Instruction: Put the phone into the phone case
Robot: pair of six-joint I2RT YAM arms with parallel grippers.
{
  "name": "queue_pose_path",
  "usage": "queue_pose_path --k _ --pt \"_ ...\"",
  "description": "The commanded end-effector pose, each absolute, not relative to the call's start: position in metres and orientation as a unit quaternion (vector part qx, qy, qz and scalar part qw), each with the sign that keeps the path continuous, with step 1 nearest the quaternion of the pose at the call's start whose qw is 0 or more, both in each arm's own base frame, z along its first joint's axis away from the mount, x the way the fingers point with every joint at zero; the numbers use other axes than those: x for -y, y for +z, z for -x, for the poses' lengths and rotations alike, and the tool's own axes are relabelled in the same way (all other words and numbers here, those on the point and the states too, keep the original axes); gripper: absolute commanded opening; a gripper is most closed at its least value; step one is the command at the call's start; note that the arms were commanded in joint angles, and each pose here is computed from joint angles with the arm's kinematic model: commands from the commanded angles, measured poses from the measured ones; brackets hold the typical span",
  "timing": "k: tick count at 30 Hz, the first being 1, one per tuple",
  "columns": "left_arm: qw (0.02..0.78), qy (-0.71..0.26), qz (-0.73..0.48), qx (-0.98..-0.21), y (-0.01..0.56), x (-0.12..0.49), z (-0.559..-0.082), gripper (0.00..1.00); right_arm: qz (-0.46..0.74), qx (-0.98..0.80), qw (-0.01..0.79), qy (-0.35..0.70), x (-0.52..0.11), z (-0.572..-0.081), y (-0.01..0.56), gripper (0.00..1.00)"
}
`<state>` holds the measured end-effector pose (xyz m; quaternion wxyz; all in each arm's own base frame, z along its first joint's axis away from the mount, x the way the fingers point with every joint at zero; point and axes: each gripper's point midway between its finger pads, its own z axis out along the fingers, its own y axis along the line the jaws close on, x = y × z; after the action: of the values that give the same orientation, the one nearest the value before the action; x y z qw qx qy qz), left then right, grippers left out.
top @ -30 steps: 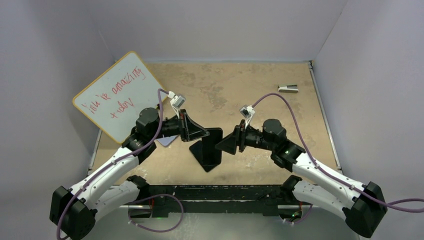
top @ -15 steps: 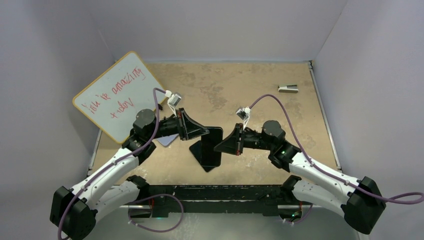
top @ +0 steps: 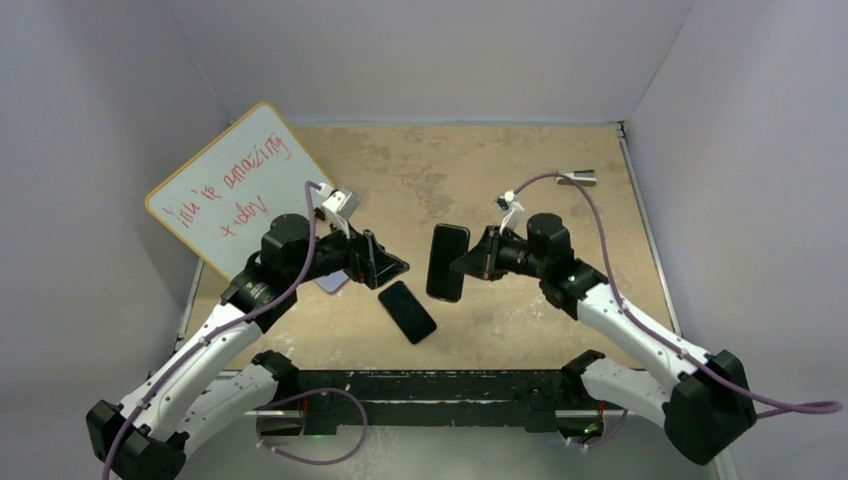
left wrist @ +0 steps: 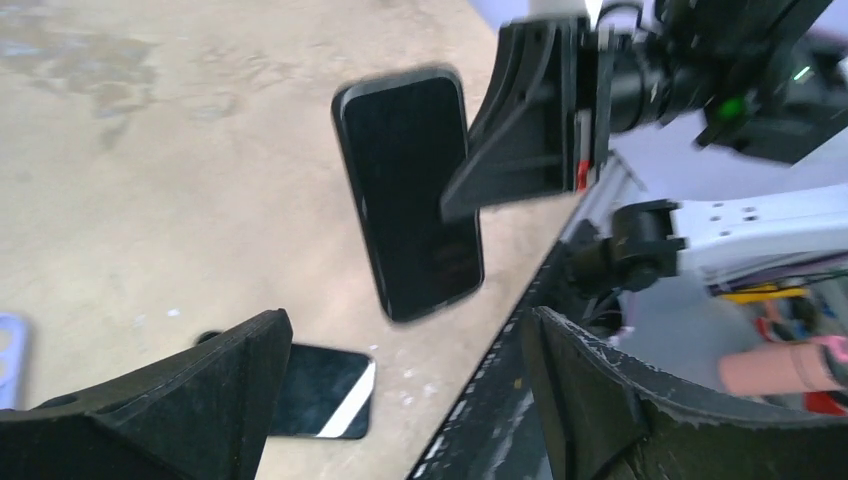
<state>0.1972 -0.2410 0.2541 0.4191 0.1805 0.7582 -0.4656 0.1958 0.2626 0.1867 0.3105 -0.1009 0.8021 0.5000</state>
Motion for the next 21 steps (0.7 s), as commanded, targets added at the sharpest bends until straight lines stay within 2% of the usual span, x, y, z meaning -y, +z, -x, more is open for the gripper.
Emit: queue_pose_path --k 1,5,16,19,21 --pt "0.459 -0.359 -0.207 -0.786 0.242 0.212 -0.209 0.88 0.11 -0.842 0.31 0.428 -0.243 -0.238 0.186 0.0" --pt "0.45 -0.321 -0.217 -0.805 0.226 0.201 -0.209 0.89 0.115 -0.889 0.247 0.368 -0.231 -0.257 0.158 0.0" --pt "0.463 -0.289 -0.203 -0.813 0.224 0.187 -0.212 0.89 0.068 -0.929 0.106 0.349 -0.202 -0.302 0.09 0.0" --pt "0.469 -0.289 -0.202 -0.81 0.227 0.186 -0.211 0.89 0.044 -0.939 0.093 0.328 -0.19 -0.313 0.072 0.04" --pt "0.472 -0.286 -0.201 -0.809 0.228 0.185 -0.211 0.89 0.03 -0.945 0.09 0.313 -0.183 -0.319 0.062 0.11"
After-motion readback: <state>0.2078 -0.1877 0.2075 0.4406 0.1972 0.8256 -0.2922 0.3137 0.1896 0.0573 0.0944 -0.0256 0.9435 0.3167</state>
